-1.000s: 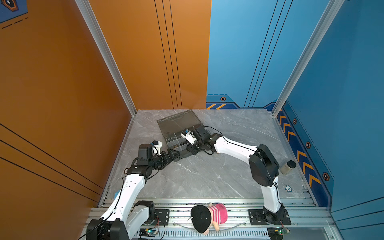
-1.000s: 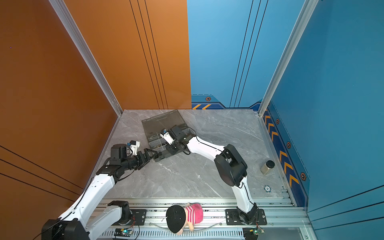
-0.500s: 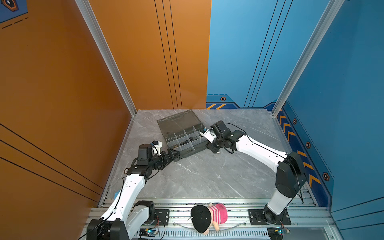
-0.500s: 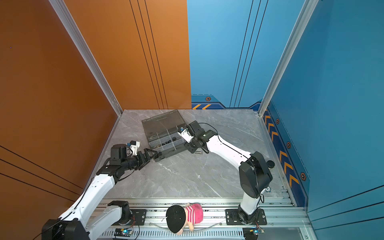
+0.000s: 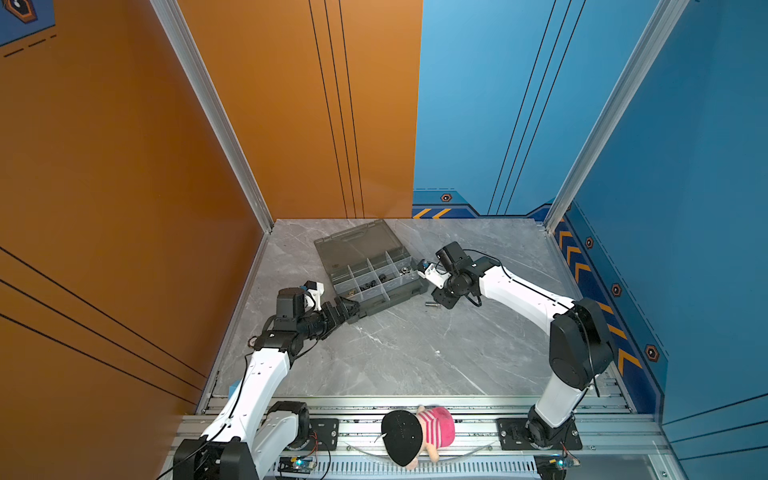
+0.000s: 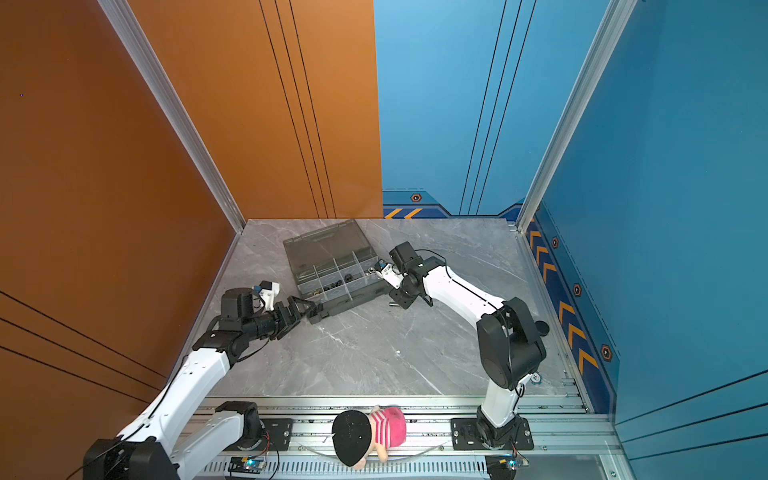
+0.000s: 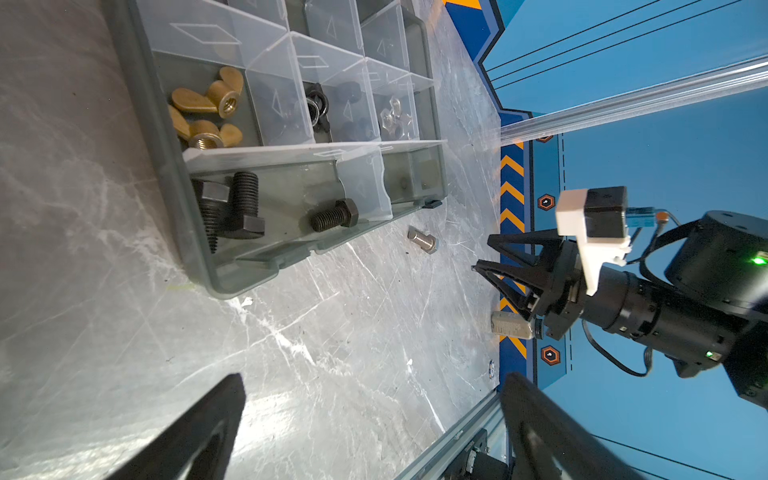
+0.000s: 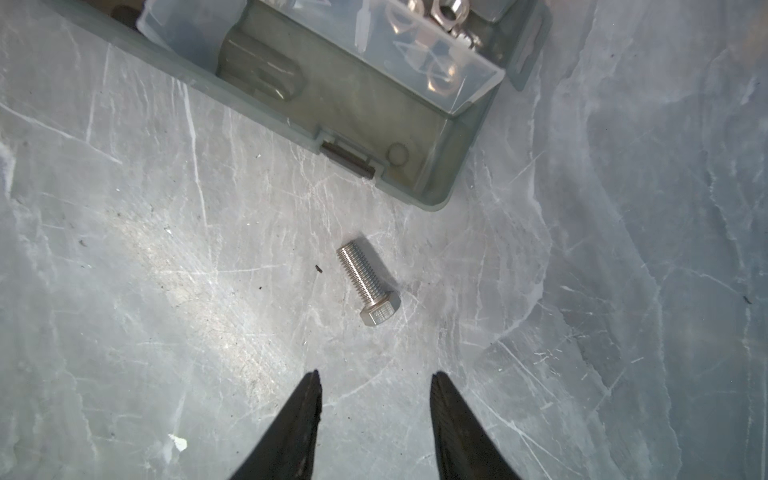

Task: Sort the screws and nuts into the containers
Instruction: 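Move the open right gripper over the silver hex bolt, then lower the right gripper around the silver bolt and close it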

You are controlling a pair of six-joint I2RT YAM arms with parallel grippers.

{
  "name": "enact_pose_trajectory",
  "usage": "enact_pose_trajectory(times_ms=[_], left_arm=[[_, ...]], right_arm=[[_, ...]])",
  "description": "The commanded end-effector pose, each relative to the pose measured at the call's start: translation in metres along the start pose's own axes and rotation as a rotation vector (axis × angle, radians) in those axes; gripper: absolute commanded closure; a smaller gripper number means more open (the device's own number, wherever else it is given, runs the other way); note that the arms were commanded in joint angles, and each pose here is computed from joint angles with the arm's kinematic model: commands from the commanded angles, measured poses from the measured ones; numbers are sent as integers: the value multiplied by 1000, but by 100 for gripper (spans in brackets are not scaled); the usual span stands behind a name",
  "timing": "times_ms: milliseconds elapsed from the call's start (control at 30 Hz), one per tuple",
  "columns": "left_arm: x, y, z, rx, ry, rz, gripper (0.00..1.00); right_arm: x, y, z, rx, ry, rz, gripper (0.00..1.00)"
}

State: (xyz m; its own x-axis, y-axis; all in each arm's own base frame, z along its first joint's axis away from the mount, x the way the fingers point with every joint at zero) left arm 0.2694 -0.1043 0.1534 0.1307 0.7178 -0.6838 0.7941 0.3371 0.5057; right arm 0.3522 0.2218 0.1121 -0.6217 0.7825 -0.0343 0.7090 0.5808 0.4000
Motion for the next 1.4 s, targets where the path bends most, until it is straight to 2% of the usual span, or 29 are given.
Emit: enact_pose_trajectory(times_ms=[0, 467, 933, 1367], left_arm=[[1, -2, -2, -6, -11, -3, 2], [1, -3, -2, -3, -9, -10, 2], [2, -3, -1, -4, -7, -14, 2], [2, -2, -1, -2, -5, -10, 2]], right_arm=[[-1, -21, 16, 93, 13, -50, 53], [0, -27, 49, 148, 92, -45, 53], [5, -25, 60, 147, 131, -41, 53], [-3, -23, 68, 154, 113, -45, 54]])
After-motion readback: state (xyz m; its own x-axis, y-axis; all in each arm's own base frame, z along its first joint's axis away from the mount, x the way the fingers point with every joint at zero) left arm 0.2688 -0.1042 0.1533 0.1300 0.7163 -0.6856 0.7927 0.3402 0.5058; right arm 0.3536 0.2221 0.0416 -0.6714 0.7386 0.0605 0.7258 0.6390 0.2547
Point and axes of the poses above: each gripper's point midway between its finger pads, its own z axis out along the fingers, its own x axis along the line the jaws close on, y = z × x, the point moved 1 cm from there along -z, back along the fingers, and after that the axes turned 15 degrees about z, right-handed, at the moved point
